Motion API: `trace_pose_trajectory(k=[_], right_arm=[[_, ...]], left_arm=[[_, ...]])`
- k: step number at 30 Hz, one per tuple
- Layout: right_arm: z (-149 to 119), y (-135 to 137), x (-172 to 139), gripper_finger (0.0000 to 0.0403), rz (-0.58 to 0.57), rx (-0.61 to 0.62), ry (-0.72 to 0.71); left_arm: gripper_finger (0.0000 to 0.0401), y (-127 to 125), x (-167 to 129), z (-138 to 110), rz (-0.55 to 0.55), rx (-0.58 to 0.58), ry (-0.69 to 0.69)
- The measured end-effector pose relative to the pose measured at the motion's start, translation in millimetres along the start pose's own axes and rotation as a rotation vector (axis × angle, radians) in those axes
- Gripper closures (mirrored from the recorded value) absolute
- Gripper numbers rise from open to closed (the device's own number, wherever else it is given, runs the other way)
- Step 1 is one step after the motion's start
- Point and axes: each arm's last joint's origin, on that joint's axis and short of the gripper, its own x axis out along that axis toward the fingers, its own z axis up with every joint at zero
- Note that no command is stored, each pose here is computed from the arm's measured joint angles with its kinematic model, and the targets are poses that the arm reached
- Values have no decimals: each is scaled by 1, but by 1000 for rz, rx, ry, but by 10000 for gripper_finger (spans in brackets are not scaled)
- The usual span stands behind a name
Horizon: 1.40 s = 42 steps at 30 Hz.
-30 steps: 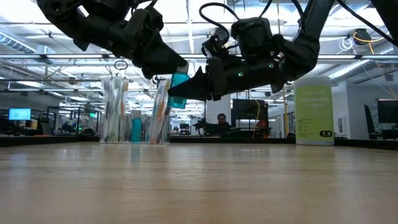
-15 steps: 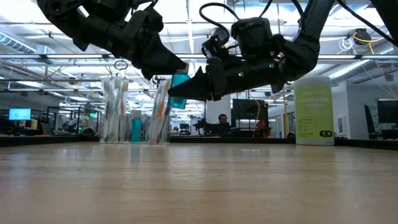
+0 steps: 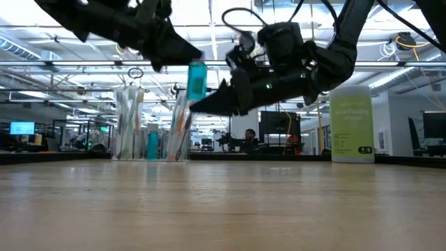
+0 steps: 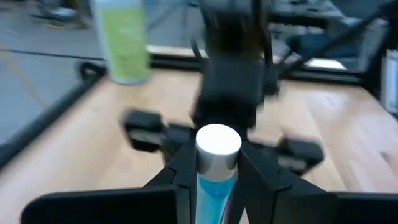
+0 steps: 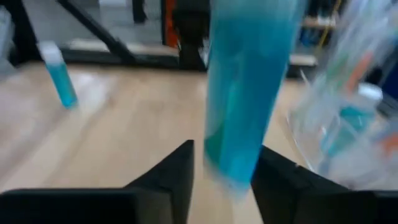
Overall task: Pick & Place toothbrushing station
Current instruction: Put the blue mouthwash into the transparent organizer
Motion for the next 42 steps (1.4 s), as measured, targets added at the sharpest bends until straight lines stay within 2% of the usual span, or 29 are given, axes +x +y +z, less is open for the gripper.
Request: trace_pose_trajectory(k=[3, 8, 12, 15, 21, 27, 31, 36, 42], right_arm=[[-4, -1, -1, 230, -1, 7, 45], [6, -5, -9, 179, -8, 20, 104], [19, -11, -19, 159, -21, 25, 148], [31, -16, -28, 155, -32, 30, 159], [48, -23, -50, 159, -61, 11, 101], [49, -23, -63, 159, -77, 2, 42], [47, -22, -65, 160, -77, 1, 36], [47, -22, -65, 165, -80, -5, 32], [48, -23, -65, 165, -94, -9, 25]], left_arm=[[331, 3, -18, 12, 100, 11, -26], [331, 9, -54, 27, 279, 21, -42], [331, 15, -84, 31, 471, 23, -27], [331, 21, -97, 29, 541, -8, -45], [331, 38, -98, -8, 606, -60, -48], [331, 54, -97, -48, 597, -149, -171], [331, 59, -100, -73, 639, -181, -165], [331, 63, -102, -85, 652, -239, -163], [331, 63, -102, -84, 647, -231, -182]])
